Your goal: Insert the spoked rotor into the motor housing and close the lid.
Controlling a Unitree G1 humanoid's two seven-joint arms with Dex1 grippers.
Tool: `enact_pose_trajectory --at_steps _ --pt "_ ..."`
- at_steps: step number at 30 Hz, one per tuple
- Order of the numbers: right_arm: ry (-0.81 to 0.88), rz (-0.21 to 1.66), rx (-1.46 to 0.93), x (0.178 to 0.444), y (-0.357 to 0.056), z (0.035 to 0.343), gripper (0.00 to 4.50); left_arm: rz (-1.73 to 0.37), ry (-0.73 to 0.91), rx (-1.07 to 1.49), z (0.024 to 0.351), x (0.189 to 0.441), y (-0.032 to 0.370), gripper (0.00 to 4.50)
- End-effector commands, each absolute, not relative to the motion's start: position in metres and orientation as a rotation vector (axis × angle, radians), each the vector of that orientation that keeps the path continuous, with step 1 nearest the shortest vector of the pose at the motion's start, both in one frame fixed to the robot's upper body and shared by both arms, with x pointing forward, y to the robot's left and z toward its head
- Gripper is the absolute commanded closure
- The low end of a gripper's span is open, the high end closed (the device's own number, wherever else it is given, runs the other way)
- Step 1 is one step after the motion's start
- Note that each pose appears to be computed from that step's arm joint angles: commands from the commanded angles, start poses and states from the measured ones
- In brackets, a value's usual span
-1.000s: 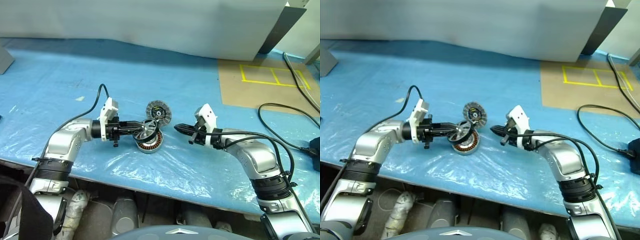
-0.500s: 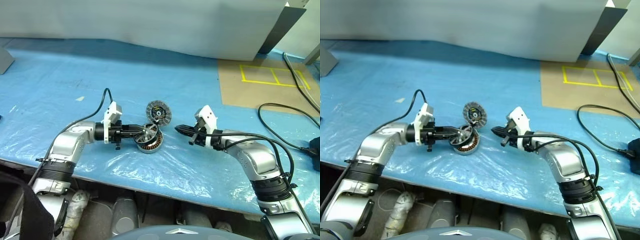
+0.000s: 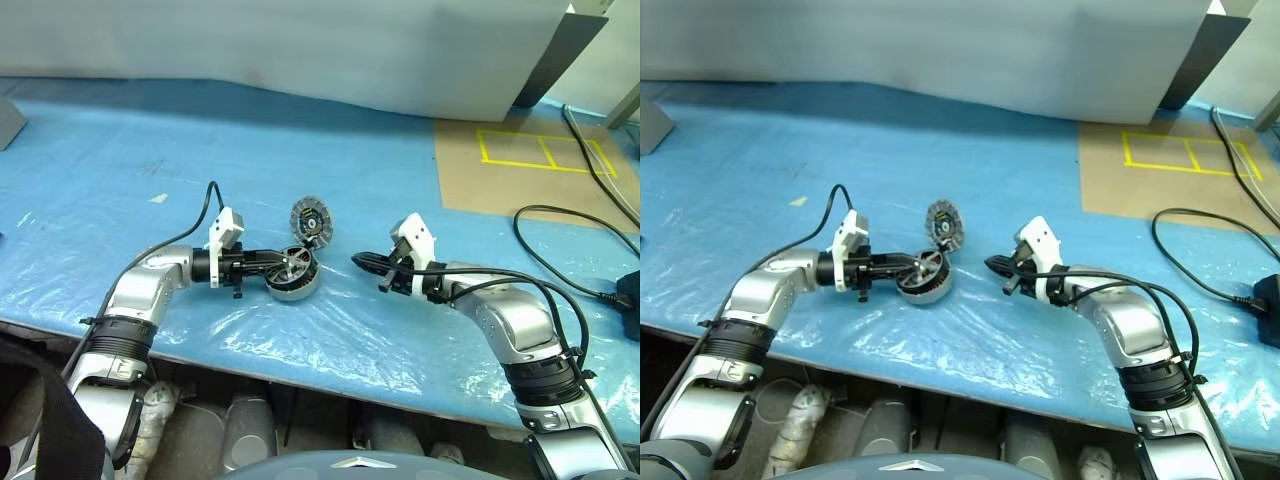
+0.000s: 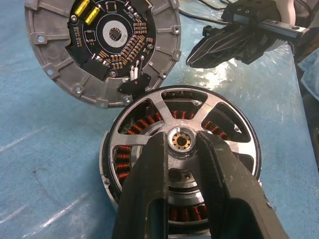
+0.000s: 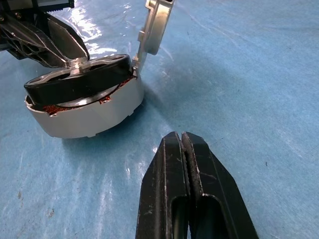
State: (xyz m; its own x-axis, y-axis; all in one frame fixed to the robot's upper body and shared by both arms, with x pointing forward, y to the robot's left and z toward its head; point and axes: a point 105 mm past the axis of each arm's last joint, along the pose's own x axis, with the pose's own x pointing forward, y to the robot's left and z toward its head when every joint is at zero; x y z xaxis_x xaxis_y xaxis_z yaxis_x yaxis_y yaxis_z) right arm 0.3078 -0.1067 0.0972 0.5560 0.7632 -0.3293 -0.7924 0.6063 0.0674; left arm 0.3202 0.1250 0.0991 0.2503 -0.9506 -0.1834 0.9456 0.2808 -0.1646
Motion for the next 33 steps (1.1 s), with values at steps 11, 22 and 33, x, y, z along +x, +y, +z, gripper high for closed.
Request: enact_pose_trajectory --at_steps 11,22,33 --pt "0.306 0.947 -0.108 0.306 -0.103 0.106 4.5 -1.401 0.199 -0.01 0.132 0.314 0.123 3.98" --pt "0.313 0.957 -0.096 0.304 -0.098 0.101 4.5 -1.35 0.118 0.106 0.143 0.318 0.123 2.04" --pt "0.308 1.317 -0.036 0.255 -0.074 0.138 4.5 -1.143 0.191 0.049 0.142 0.325 0.181 2.04"
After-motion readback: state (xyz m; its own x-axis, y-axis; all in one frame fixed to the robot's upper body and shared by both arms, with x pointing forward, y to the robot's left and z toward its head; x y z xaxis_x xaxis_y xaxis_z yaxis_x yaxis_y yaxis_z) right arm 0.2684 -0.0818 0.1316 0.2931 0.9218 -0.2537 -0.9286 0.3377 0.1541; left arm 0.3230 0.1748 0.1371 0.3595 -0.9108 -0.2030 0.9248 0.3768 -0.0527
